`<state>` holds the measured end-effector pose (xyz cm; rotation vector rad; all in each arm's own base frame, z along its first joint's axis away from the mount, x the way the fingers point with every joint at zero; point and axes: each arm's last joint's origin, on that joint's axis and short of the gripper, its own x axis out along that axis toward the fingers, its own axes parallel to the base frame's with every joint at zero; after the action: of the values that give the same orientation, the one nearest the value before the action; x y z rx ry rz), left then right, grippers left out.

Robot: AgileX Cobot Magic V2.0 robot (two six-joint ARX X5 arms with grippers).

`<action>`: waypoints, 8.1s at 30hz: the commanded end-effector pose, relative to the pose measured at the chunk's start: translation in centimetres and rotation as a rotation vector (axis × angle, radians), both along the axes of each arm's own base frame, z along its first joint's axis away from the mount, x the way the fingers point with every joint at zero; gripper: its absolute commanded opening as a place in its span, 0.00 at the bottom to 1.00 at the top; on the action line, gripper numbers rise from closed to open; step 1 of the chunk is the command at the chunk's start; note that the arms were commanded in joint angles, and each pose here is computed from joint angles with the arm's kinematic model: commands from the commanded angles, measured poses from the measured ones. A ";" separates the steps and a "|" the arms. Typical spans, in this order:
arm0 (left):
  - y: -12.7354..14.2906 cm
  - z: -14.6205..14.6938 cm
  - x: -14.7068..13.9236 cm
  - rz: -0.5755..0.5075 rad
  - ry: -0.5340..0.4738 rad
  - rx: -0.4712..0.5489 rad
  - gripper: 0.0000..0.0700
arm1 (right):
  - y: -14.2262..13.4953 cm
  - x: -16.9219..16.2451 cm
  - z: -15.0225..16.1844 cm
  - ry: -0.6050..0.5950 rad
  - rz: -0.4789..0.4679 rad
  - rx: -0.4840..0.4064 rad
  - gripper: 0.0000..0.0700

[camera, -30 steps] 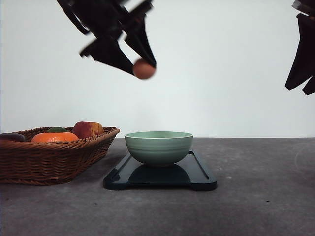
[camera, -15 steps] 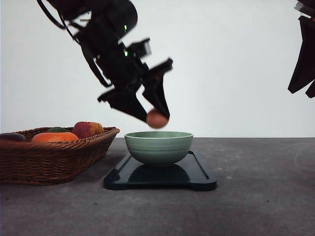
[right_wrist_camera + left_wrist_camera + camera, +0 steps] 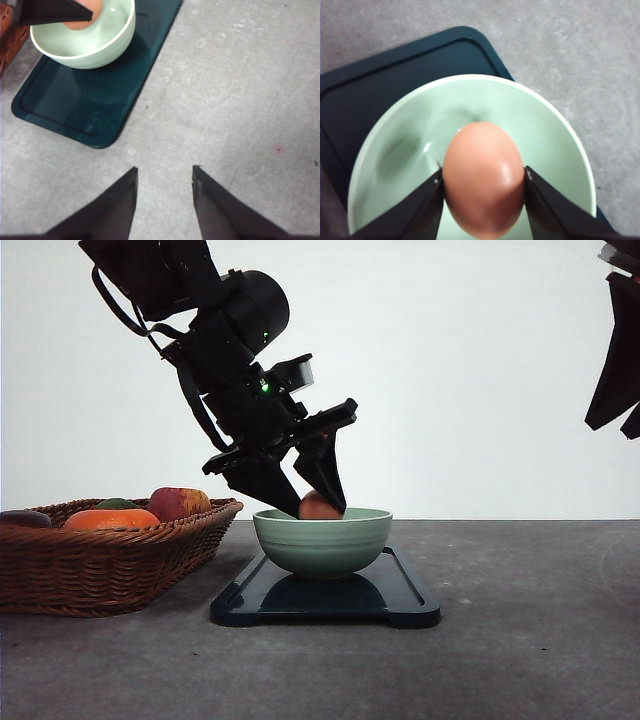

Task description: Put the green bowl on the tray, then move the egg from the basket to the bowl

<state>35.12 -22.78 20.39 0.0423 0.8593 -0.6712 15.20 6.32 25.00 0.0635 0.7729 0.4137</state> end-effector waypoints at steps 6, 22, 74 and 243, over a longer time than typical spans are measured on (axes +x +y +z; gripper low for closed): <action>-0.7 -0.2 0.3 -0.013 -0.041 0.038 0.33 | 0.1 0.1 0.1 0.001 -0.007 0.005 0.30; -1.2 -0.5 0.0 -0.045 -0.062 0.072 0.33 | 0.1 0.1 0.1 0.001 -0.007 0.005 0.30; 1.5 7.7 -3.1 0.047 -0.097 -0.029 0.56 | 0.1 0.0 -0.1 0.022 -0.007 -0.003 0.30; 22.2 -5.1 -25.5 0.606 -0.683 -0.098 0.00 | -5.9 -5.5 -9.3 -0.685 -0.373 -0.102 0.03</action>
<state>9.47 -0.55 15.75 -0.0733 0.1501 -0.1006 9.62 0.41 15.78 -0.0270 0.1009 0.0244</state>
